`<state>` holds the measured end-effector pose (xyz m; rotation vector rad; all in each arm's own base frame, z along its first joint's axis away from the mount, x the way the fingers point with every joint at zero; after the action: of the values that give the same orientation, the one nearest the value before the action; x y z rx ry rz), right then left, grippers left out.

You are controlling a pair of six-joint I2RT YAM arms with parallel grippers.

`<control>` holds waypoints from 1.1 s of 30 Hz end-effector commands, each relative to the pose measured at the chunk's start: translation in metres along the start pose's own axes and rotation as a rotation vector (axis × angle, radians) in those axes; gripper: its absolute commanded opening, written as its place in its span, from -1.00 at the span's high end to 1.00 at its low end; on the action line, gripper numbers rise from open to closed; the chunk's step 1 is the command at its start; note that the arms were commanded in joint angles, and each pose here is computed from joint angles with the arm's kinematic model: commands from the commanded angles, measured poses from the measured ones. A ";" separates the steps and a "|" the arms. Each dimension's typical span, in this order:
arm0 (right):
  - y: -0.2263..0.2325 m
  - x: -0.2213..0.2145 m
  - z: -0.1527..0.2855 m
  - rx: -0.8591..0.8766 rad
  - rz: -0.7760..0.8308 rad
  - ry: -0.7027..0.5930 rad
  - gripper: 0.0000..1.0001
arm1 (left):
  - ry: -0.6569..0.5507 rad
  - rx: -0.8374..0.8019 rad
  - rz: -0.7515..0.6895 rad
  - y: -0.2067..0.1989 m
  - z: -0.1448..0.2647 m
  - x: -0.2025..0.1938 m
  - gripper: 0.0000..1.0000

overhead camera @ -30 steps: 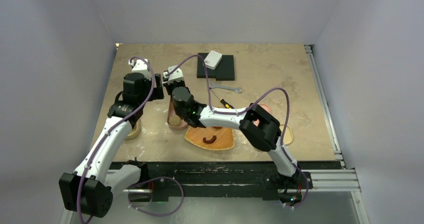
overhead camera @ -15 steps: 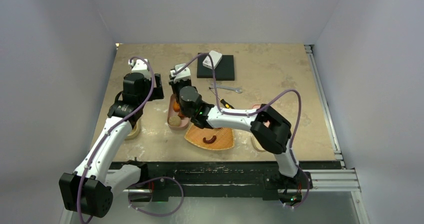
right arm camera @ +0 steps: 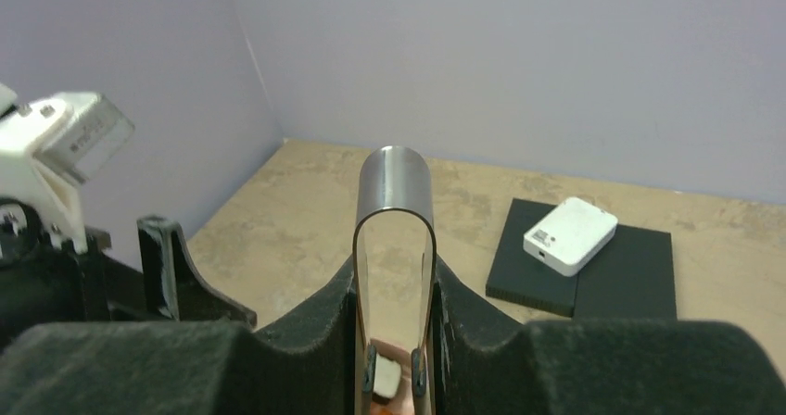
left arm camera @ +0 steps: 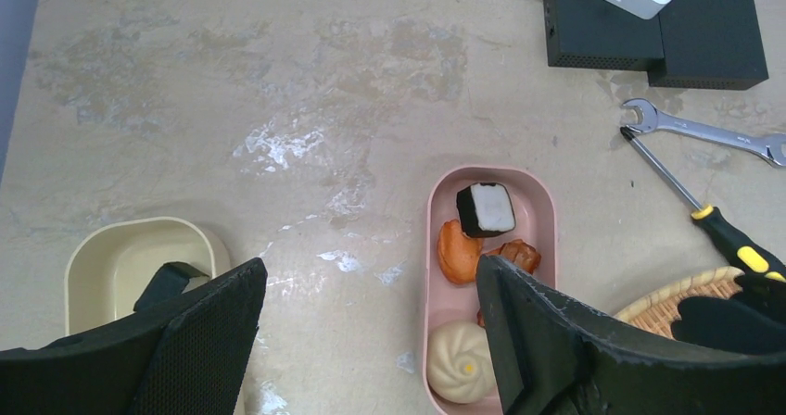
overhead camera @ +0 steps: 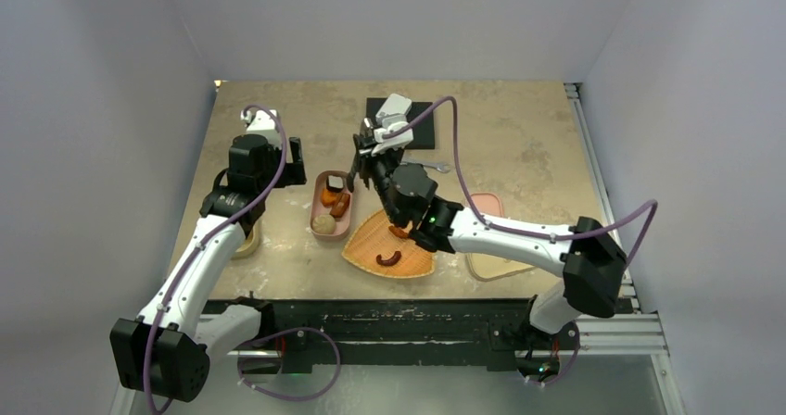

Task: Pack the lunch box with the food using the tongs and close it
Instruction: Pick up the fake food from the plate.

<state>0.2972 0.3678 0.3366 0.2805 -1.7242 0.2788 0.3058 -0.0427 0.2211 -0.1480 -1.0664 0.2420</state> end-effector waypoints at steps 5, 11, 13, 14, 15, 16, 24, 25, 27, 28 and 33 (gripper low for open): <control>-0.020 -0.050 0.037 0.112 0.053 0.168 0.48 | -0.011 -0.052 0.003 -0.006 -0.004 0.002 -0.64; -0.027 -0.074 0.053 0.165 0.167 0.202 0.53 | -0.003 -0.064 0.002 -0.008 -0.005 0.000 -0.64; -0.029 -0.081 0.056 0.173 0.197 0.221 0.54 | 0.001 -0.064 0.002 -0.008 -0.006 -0.001 -0.64; -0.030 -0.083 0.057 0.174 0.215 0.222 0.54 | 0.004 -0.063 0.001 -0.008 -0.006 -0.001 -0.64; -0.032 -0.085 0.058 0.174 0.236 0.222 0.54 | 0.008 -0.064 0.000 -0.008 -0.007 -0.002 -0.64; -0.033 -0.086 0.059 0.174 0.247 0.219 0.53 | 0.010 -0.065 0.001 -0.008 -0.007 -0.003 -0.64; -0.027 -0.094 0.061 0.230 0.274 0.196 0.49 | 0.087 -0.055 0.019 -0.006 -0.021 -0.015 -0.66; -0.025 -0.095 0.062 0.241 0.271 0.194 0.48 | 0.092 -0.050 0.026 -0.004 -0.023 -0.016 -0.66; -0.024 -0.096 0.063 0.250 0.265 0.190 0.47 | 0.098 -0.032 0.048 0.003 -0.026 -0.015 -0.66; -0.024 -0.097 0.064 0.253 0.264 0.191 0.47 | 0.101 -0.013 0.063 0.009 -0.029 -0.016 -0.66; -0.020 -0.100 0.068 0.272 0.269 0.192 0.43 | 0.158 0.135 0.146 0.051 -0.044 -0.024 -0.66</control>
<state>0.2625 0.3239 0.2104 0.1598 -1.4681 0.7234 0.3198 -0.0223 0.1737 -0.1555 -0.9070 0.3164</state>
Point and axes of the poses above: each gripper's point midway between its finger pads, its own z axis back along the fingers, its own y axis along the line the jaws close on, x = y × z, the point moved 3 cm from there along z, back along the fingers, and after that the axes turned 11 degrees about z, right-handed, at the moved point
